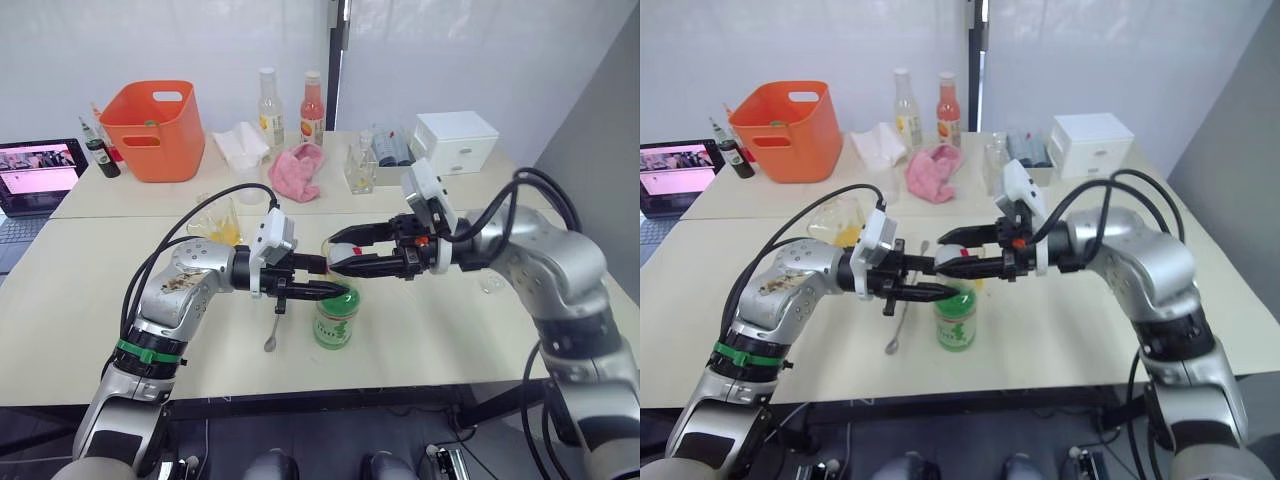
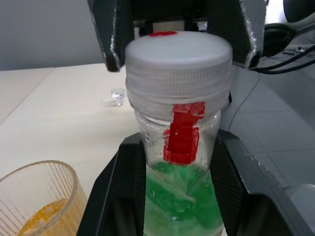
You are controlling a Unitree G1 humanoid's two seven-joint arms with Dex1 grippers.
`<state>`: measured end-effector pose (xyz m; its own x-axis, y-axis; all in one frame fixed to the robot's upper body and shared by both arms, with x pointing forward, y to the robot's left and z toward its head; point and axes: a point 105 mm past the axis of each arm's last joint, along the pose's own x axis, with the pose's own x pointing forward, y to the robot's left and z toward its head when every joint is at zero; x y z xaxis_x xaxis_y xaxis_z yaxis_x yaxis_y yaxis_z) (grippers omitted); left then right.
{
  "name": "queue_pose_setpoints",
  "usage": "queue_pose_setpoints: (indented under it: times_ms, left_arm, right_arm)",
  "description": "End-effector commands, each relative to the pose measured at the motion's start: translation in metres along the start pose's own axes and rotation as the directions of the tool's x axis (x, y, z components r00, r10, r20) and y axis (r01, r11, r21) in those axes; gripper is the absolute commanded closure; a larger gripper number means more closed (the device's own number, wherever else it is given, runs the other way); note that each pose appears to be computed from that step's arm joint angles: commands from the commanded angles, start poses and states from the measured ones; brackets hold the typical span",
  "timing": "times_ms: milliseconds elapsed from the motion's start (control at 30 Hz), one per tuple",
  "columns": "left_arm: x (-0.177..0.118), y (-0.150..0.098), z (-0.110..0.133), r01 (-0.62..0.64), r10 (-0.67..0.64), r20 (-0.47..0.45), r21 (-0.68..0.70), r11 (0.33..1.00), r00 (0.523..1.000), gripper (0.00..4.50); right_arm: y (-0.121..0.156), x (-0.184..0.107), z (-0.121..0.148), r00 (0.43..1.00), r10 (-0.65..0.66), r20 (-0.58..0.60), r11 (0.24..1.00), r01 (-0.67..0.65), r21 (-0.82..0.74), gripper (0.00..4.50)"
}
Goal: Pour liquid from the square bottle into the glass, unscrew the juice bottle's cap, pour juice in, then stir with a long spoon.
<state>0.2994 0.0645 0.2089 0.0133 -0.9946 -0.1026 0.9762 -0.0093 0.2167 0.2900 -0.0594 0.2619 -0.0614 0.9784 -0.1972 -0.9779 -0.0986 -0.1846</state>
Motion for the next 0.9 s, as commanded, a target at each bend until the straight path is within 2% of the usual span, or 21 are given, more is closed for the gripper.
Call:
queue_pose_setpoints:
  times_ms: [33, 100, 167, 233, 400, 433, 567, 633, 667, 800, 900]
  left_arm:
    - [0.003, -0.005, 0.001, 0.021, -0.021, -0.008, 0.009, 1.0, 1.0, 3.08]
    - [0.002, -0.006, 0.002, 0.019, -0.019, -0.009, 0.009, 1.0, 1.0, 3.08]
    - [0.002, -0.006, 0.002, 0.015, -0.014, -0.01, 0.009, 1.0, 1.0, 3.08]
    - [0.001, -0.005, 0.002, 0.011, -0.011, -0.012, 0.009, 1.0, 1.0, 3.08]
    - [0.001, -0.005, 0.0, 0.004, -0.004, -0.012, 0.005, 1.0, 1.0, 3.08]
    - [0.001, -0.005, 0.0, 0.004, -0.004, -0.012, 0.005, 1.0, 1.0, 3.08]
    - [0.001, -0.005, -0.001, -0.005, 0.005, -0.01, 0.003, 1.0, 1.0, 3.08]
    - [0.001, -0.004, -0.002, -0.012, 0.012, -0.007, 0.002, 1.0, 1.0, 3.08]
    - [0.001, -0.004, -0.002, -0.016, 0.016, -0.004, 0.001, 1.0, 1.0, 3.08]
    - [0.001, -0.004, -0.002, -0.023, 0.023, -0.001, -0.002, 1.0, 1.0, 3.08]
    - [0.001, -0.003, -0.002, -0.024, 0.024, 0.0, -0.003, 1.0, 1.0, 3.08]
  right_arm:
    - [-0.004, 0.004, 0.0, 0.986, 0.159, -0.059, 0.984, -0.163, -0.076, 2.83]
    - [-0.003, 0.004, 0.002, 0.971, 0.232, -0.051, 0.97, -0.235, -0.061, 2.83]
    - [-0.007, 0.004, 0.003, 0.968, 0.243, -0.061, 0.967, -0.247, -0.067, 2.83]
    - [-0.009, 0.003, 0.007, 0.97, 0.238, -0.053, 0.967, -0.242, -0.077, 1.79]
    - [-0.005, -0.005, 0.03, 0.981, 0.191, 0.019, 0.977, -0.189, -0.097, 0.2]
    - [-0.004, -0.007, 0.033, 0.984, 0.173, 0.029, 0.981, -0.169, -0.099, 0.03]
    - [0.005, -0.016, 0.041, 0.998, 0.032, 0.049, 0.994, -0.027, -0.107, 0.03]
    - [0.01, -0.016, 0.041, 0.994, -0.092, 0.062, 0.991, 0.097, -0.091, 0.03]
    - [0.015, -0.015, 0.036, 0.983, -0.177, 0.052, 0.981, 0.18, -0.069, 0.03]
    - [0.027, -0.012, 0.021, 0.924, -0.382, 0.012, 0.924, 0.382, -0.01, 0.03]
    - [0.027, -0.011, 0.01, 0.834, -0.551, 0.0, 0.832, 0.55, 0.077, 0.03]
